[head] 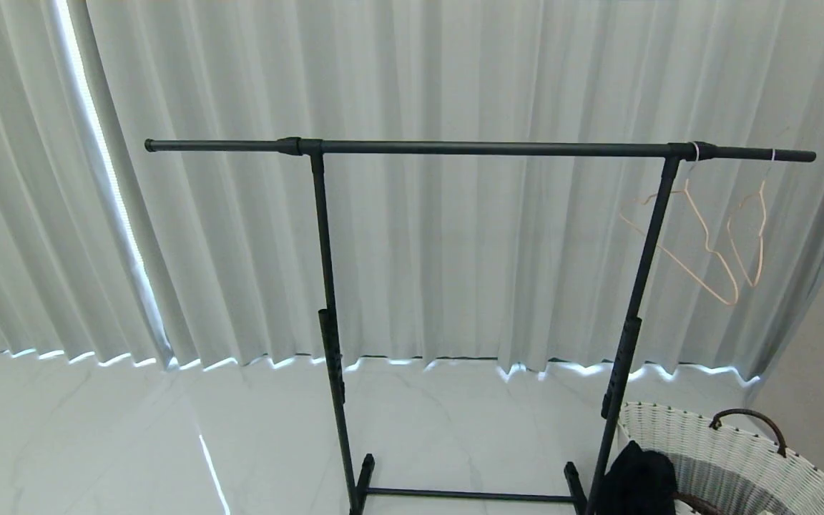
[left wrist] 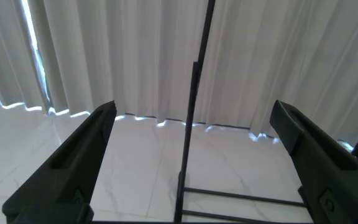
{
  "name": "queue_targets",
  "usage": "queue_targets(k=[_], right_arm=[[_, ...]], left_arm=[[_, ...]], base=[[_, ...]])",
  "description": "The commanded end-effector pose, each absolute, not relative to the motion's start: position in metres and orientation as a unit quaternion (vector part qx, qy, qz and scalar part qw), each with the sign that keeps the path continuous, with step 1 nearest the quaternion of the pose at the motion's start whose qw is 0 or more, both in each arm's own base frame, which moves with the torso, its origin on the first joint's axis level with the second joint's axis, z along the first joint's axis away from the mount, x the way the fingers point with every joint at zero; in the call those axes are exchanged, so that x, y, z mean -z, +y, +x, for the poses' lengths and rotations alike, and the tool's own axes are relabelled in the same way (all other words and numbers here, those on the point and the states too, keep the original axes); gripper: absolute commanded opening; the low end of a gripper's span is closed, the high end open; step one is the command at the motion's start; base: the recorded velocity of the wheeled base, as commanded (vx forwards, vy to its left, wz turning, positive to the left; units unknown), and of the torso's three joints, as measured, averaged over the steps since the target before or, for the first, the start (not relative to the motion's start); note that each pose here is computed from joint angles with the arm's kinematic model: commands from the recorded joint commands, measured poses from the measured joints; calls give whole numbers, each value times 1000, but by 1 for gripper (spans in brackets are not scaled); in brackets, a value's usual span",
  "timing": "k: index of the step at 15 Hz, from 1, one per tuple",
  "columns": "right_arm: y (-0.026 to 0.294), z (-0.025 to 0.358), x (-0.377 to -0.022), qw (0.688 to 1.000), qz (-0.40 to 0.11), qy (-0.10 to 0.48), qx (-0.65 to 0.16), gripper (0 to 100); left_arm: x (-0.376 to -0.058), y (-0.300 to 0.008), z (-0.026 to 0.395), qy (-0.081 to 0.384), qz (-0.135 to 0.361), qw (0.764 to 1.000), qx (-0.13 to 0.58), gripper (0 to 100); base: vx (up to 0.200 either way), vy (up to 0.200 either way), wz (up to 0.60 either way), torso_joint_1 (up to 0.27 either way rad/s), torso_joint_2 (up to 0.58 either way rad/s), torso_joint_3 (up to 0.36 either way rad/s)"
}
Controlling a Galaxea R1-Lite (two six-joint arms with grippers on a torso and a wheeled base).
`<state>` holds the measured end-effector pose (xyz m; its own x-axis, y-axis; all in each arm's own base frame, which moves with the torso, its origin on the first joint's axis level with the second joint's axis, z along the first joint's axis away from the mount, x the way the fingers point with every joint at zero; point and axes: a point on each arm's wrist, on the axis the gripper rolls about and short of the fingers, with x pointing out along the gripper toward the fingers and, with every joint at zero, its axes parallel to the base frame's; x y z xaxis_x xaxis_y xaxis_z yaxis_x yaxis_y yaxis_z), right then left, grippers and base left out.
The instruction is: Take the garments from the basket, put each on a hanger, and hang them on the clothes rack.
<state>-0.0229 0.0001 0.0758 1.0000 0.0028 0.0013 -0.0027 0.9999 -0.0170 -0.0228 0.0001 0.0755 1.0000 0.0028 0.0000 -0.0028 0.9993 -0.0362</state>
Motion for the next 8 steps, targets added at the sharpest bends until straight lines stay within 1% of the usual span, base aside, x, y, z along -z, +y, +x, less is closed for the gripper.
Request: queue_targets(k=[1,8], right_arm=[[0,-23,-75,1000,-9,0,-2,100],[0,-23,-75,1000,-9,0,-2,100]], left_arm=[[-75,0,-23,0,-18,1000,-2,100],[-75,0,-23,0,-18,1000,-2,100]], base=[[0,0,0,-207,491,286],[0,0,0,-189,486,289]])
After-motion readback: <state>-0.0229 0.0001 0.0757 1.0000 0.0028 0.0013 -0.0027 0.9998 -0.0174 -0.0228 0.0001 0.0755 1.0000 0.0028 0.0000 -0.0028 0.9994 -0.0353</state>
